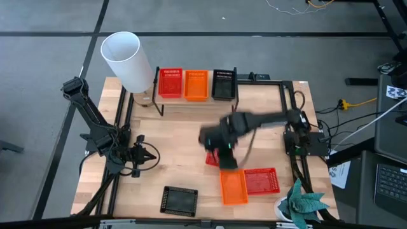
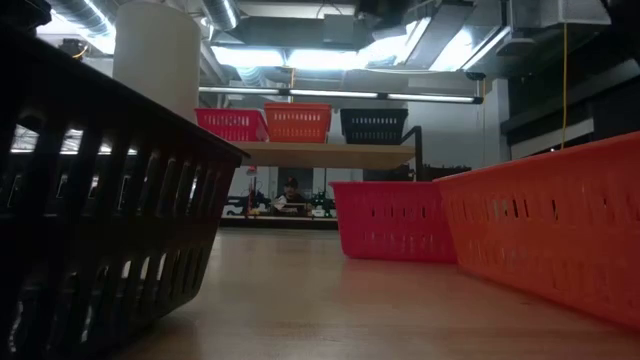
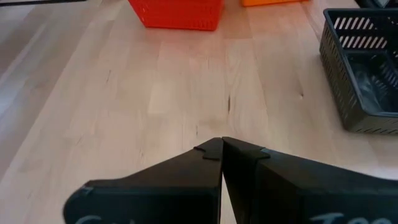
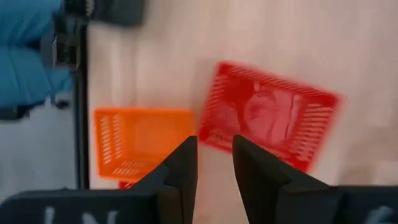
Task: Stack baskets on shelf by color
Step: Stack the orange bin on the orange bin on the shelf
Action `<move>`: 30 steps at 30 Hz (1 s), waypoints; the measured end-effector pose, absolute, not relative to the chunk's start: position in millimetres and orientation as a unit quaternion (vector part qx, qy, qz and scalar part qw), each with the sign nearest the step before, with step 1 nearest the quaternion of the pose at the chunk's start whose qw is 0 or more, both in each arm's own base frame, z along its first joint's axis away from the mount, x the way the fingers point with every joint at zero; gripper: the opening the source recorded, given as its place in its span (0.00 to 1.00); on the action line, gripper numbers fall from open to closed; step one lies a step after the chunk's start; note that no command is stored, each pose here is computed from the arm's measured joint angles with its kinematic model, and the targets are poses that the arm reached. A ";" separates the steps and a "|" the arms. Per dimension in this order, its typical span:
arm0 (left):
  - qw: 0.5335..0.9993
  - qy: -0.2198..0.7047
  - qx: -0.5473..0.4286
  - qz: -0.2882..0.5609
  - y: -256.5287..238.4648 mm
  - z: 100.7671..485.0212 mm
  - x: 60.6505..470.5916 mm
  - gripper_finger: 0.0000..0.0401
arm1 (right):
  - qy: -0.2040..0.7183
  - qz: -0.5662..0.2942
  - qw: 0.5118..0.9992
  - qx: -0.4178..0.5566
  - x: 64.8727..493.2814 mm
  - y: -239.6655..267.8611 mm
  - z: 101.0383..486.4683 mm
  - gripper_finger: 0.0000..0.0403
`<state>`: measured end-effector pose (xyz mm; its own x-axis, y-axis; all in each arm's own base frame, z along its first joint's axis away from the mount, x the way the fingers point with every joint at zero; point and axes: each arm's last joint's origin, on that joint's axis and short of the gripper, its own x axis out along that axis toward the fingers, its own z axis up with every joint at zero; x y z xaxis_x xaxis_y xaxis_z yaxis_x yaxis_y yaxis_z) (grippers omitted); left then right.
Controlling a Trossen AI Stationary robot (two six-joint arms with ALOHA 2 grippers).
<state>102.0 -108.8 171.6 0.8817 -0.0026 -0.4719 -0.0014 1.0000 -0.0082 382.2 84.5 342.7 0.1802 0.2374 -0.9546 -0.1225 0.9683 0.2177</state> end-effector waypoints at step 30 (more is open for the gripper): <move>0.970 0.243 -0.007 0.000 -108.9 171.7 102.1 0.00 | 0.653 0.027 0.752 0.084 303.8 258.7 176.3 0.25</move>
